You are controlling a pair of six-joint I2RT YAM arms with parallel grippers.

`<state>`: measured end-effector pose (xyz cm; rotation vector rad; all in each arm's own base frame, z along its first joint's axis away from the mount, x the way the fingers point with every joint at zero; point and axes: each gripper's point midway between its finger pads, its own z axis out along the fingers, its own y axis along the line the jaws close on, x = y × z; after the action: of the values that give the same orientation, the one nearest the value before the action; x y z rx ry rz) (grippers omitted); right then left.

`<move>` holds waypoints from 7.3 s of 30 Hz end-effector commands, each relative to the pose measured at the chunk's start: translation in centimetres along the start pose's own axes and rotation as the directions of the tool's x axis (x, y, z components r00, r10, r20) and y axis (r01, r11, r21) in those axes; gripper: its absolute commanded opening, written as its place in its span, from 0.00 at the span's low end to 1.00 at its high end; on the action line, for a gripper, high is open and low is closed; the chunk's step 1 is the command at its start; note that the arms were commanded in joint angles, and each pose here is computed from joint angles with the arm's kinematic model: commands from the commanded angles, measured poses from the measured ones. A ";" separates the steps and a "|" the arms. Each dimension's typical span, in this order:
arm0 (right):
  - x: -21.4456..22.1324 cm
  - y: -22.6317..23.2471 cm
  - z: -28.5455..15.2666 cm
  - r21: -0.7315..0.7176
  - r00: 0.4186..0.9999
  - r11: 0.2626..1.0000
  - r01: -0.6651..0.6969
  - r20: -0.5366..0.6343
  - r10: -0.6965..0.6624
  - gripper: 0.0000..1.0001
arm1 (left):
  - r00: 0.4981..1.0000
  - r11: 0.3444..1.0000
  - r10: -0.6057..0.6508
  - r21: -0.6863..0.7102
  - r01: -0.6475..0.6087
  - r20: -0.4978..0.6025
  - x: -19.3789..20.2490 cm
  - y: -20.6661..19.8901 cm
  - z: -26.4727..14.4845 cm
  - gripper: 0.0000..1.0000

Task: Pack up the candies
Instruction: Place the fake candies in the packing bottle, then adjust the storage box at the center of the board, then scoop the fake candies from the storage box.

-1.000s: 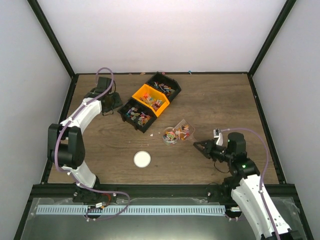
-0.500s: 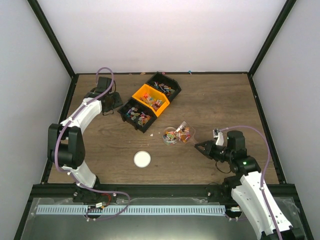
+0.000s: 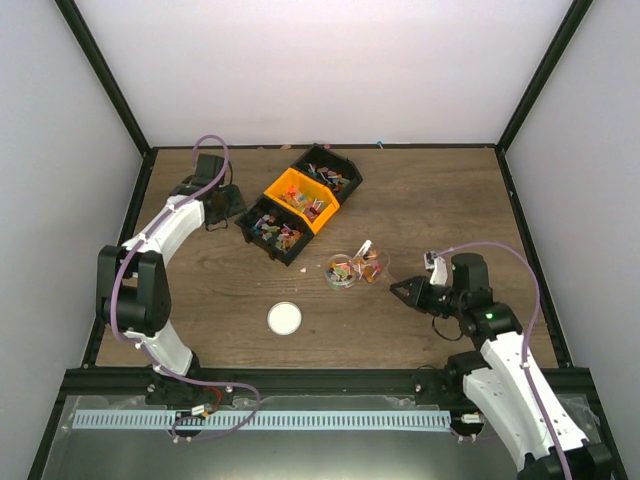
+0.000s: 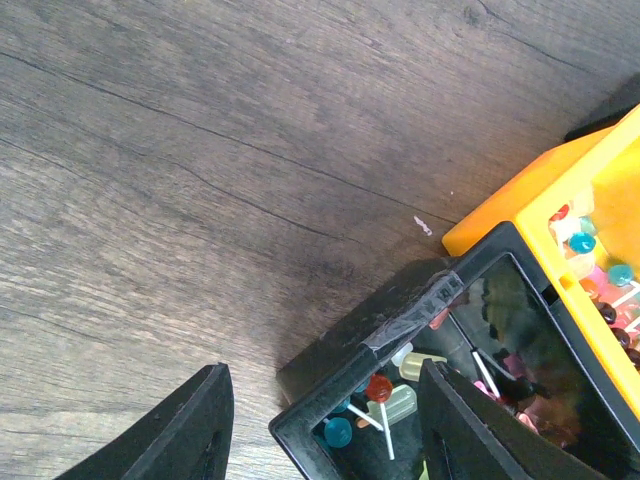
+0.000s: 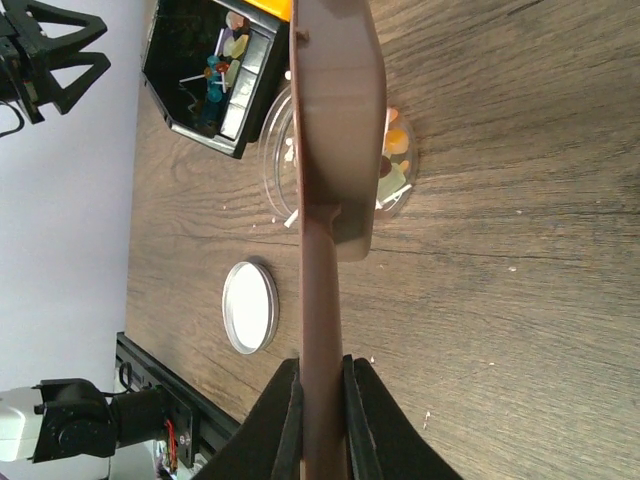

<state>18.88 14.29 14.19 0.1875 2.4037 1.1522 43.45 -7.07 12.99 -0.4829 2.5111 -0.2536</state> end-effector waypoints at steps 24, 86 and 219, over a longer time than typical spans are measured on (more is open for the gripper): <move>-0.4 1.3 0.2 0.181 0.989 0.973 0.142 -0.058 -0.134 0.01 | 1.000 1.000 0.015 -0.013 -0.015 0.015 0.0 0.2 0.5 0.53; -1.2 6.5 -1.4 0.242 0.972 0.942 0.233 -0.077 -0.221 0.01 | 1.000 1.000 0.008 0.014 -0.008 0.016 0.4 0.1 0.3 0.53; -19.8 8.8 13.3 0.021 0.654 0.663 -0.748 0.191 0.732 0.01 | 0.987 0.978 0.104 -0.166 -0.123 -0.124 -0.5 -4.7 8.2 0.46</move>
<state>41.22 23.64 21.83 1.2058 2.2519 1.3710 49.15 -12.60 8.25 -0.3508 2.6894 -0.0705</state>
